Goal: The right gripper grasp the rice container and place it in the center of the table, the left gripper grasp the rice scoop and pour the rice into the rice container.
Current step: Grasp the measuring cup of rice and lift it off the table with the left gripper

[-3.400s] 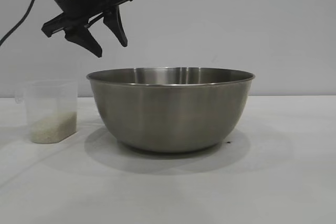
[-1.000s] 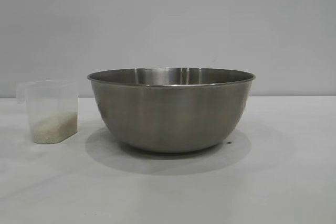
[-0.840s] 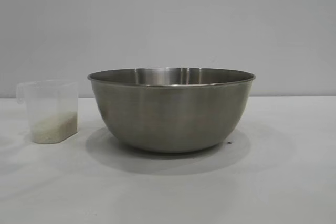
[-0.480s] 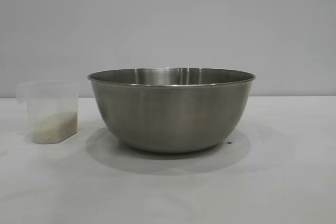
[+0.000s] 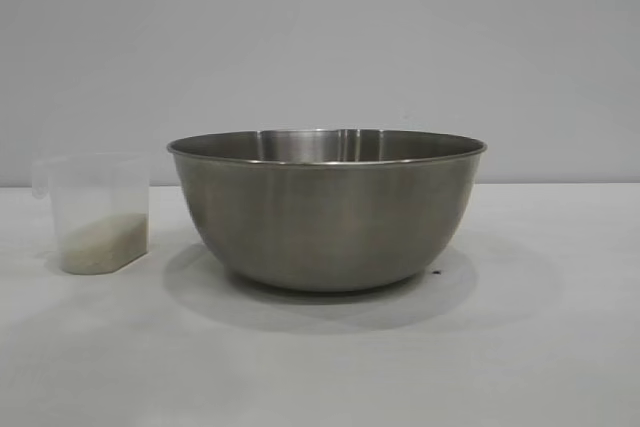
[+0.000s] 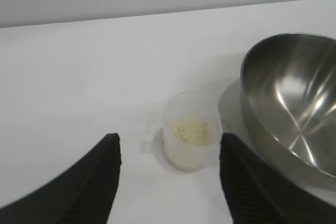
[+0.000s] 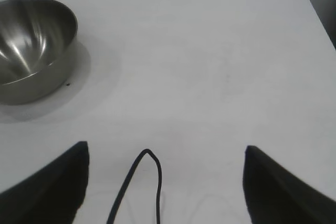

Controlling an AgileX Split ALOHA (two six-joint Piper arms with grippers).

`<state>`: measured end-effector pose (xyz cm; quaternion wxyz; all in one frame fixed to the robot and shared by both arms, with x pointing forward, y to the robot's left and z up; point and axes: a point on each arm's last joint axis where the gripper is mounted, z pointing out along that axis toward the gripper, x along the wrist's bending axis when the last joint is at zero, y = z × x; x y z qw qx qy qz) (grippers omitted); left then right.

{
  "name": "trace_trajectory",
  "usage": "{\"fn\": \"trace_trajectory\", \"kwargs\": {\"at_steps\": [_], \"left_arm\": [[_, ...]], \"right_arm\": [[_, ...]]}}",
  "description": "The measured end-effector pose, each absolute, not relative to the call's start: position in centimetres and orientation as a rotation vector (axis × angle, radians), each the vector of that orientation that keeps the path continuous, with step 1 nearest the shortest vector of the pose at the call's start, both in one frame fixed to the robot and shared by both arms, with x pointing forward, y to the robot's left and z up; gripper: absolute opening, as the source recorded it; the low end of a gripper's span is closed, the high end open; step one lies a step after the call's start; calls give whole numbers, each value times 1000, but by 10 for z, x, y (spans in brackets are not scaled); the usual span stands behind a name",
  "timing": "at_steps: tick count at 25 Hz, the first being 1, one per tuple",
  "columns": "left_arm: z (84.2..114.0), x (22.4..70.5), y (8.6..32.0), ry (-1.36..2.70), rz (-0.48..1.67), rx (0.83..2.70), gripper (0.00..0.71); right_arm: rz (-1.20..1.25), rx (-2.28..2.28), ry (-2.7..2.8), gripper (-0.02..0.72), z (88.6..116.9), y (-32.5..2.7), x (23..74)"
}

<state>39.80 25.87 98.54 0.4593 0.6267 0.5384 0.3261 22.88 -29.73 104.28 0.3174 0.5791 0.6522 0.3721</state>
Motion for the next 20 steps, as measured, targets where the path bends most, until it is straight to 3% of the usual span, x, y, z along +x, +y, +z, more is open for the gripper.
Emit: {"fn": "trace_trajectory", "kwargs": {"at_steps": [10, 20], "left_arm": [[952, 369, 271, 1264, 905, 1436, 365], [950, 370, 272, 1223, 954, 1448, 365]], "right_arm": [[979, 1524, 1716, 559, 1043, -297, 229], [979, 1524, 1716, 559, 1043, -297, 229]]}}
